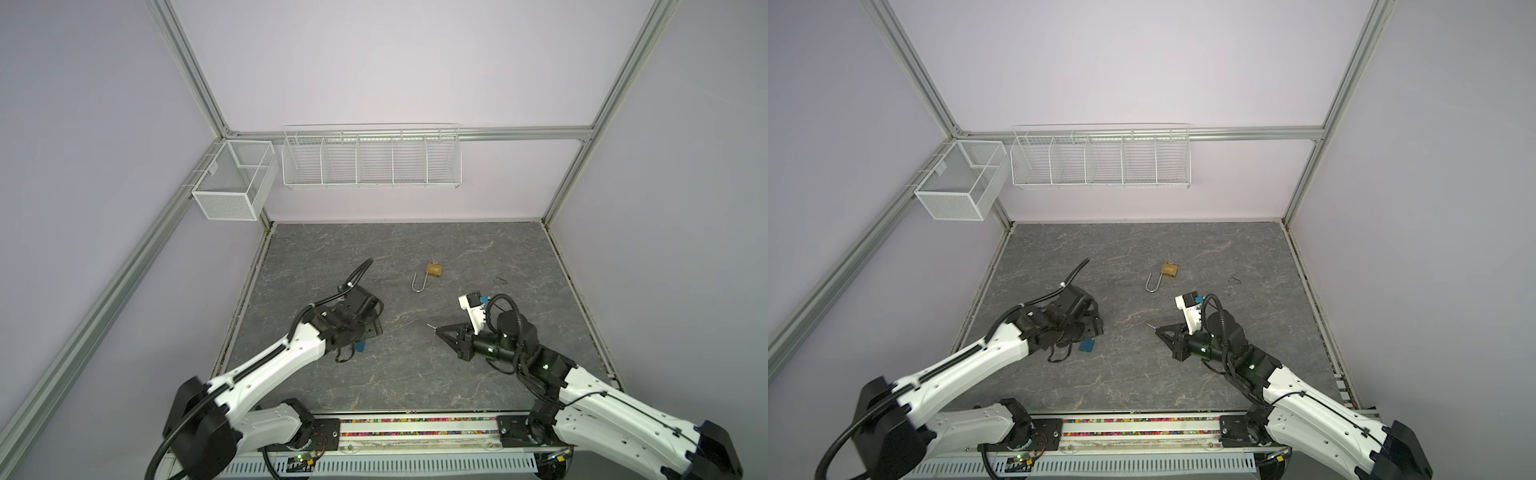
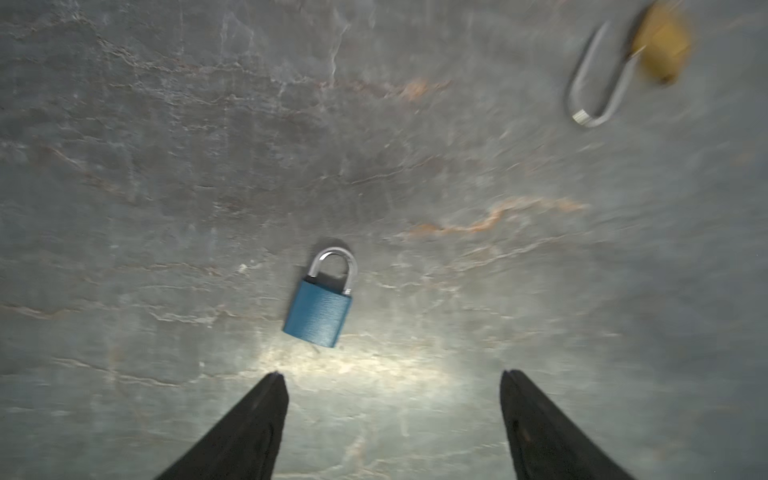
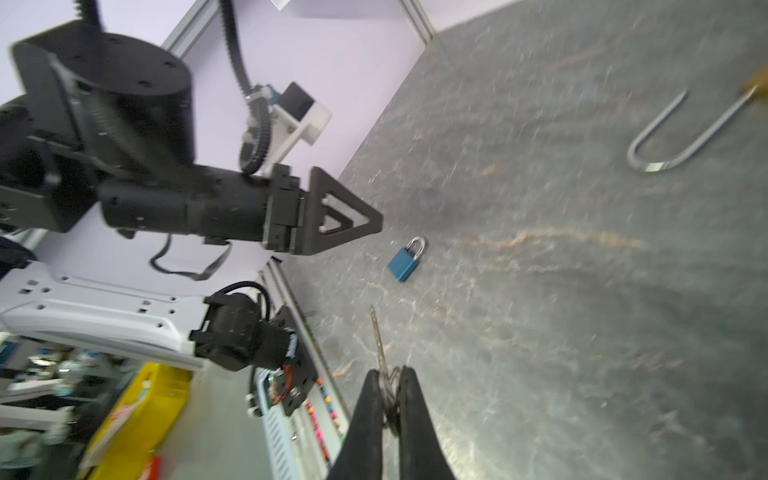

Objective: Unlock with the key

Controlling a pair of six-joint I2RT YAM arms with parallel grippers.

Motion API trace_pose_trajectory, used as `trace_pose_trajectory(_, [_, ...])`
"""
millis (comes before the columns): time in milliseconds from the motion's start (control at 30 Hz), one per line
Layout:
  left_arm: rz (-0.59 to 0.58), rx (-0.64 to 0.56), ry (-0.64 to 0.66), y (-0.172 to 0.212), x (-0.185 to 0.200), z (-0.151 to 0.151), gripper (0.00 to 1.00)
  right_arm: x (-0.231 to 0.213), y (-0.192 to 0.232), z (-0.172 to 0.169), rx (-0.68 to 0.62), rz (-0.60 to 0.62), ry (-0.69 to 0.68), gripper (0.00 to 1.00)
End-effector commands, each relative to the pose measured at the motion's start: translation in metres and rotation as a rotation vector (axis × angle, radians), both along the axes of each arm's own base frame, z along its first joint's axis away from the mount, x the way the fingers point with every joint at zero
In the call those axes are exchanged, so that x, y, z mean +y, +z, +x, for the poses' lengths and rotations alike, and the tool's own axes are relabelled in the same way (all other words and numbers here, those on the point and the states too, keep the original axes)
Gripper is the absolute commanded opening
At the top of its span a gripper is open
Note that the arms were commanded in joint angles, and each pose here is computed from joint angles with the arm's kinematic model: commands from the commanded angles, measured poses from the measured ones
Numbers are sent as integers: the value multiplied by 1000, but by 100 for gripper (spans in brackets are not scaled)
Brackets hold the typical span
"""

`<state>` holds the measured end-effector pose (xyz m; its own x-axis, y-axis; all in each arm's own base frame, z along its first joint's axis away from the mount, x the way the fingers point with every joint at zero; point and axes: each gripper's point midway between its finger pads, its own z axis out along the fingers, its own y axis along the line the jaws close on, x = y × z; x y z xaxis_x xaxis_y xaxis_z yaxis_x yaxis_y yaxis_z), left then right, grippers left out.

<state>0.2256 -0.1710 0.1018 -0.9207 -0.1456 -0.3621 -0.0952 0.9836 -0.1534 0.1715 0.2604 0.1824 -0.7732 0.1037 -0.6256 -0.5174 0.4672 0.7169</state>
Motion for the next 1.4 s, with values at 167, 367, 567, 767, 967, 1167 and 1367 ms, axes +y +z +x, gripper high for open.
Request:
trace_pose_trajectory(167, [198,98,-157,-35,28,-24,77,-14,9,-20,141,182,-31,6])
trace_pose_trajectory(367, [192,30,-194,-48,10,1,73,-19,8,-23,124,146,-31,6])
trace_pose_trajectory(567, [256,76,-189,-68,14,10,66,-22,11,-24,112,145,-37,6])
trace_pose_trajectory(767, [181,105,-199,-83,7,16,64,-24,9,-26,109,131,-34,6])
trace_pose_trajectory(967, [163,153,-178,-94,6,15,54,-25,9,-25,107,132,-40,6])
trace_pose_trajectory(1167, [115,167,-137,-97,16,-6,51,-24,11,-25,102,129,-38,6])
trace_pose_trajectory(1367, [74,194,-141,-101,16,-20,54,-21,12,-25,105,127,-27,6])
